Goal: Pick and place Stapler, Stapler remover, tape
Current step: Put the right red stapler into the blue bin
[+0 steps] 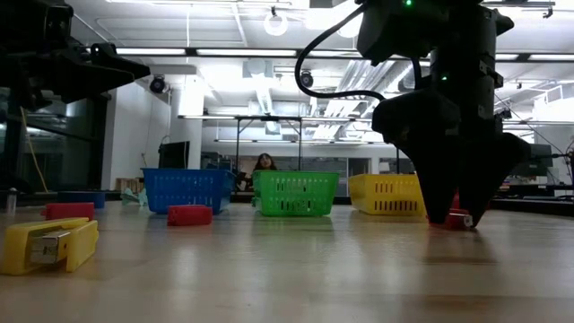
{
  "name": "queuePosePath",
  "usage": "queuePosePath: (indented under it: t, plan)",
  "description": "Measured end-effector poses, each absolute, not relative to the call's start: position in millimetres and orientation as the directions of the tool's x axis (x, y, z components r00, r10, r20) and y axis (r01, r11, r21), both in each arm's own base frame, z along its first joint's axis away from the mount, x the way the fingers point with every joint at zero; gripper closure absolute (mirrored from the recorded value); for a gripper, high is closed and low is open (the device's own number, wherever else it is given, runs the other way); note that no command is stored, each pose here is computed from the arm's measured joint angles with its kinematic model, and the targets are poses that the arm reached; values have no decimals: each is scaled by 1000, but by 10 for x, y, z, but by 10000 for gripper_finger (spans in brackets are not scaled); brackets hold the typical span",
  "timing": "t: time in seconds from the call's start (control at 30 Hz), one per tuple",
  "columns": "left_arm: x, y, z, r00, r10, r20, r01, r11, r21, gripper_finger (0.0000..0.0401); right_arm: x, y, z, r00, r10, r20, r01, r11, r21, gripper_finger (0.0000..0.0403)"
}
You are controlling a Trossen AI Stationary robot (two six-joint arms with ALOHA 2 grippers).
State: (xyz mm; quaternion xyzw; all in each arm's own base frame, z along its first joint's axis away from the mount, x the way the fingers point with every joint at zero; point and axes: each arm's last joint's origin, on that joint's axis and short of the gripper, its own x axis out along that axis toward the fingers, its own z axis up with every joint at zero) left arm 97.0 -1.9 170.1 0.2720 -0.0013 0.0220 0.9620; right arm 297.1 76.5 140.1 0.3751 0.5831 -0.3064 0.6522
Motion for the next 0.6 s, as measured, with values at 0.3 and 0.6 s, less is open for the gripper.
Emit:
queuePosePath:
  t: [0.3, 0.6]
  plan:
    - [970, -19, 1700, 999, 41, 14, -43, 851, 523, 174, 2981, 772, 1367, 117, 58, -991, 872, 471, 131, 139]
    - [970, -20, 1700, 999, 41, 14, -43, 851, 523, 174, 2971, 771, 1358, 106, 60, -993, 895, 429, 122, 139]
